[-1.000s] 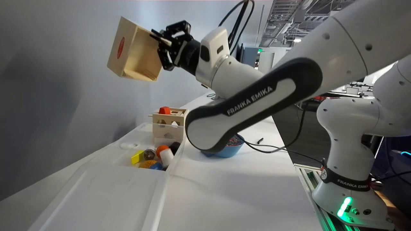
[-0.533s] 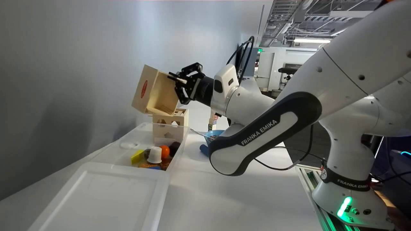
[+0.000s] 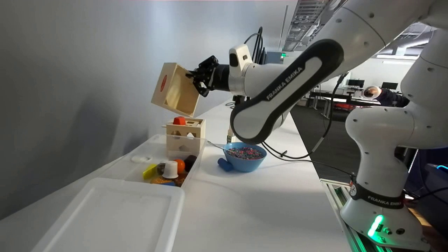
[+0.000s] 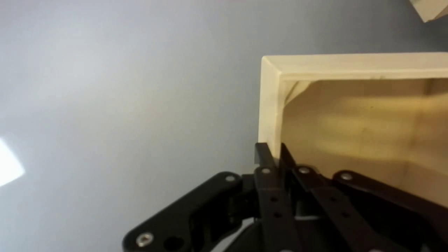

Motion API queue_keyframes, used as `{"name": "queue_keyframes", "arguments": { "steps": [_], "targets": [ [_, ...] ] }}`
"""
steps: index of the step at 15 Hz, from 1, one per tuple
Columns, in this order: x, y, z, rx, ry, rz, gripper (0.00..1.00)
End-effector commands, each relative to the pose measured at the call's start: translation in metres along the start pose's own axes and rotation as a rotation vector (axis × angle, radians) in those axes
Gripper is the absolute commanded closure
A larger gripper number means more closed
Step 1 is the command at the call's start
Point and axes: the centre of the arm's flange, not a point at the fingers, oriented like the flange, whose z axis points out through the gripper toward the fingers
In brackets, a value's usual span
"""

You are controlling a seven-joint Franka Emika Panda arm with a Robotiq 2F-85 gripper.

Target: Remove the white lid from the clear container then place the objects in the wooden box into the container.

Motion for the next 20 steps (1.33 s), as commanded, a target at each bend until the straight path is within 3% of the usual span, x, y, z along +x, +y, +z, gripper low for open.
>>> {"name": "queue_keyframes", "arguments": {
  "steps": [1, 10, 20],
  "targets": [
    [0.026, 0.071, -0.010, 0.194, -0.055, -0.016, 0.98],
    [0.066, 0.104, -0.034, 0.759, -0.028, -0.105, 0.98],
    [0.038, 0.121, -0.050, 1.148, -0.183, -0.342, 0.98]
  ]
}}
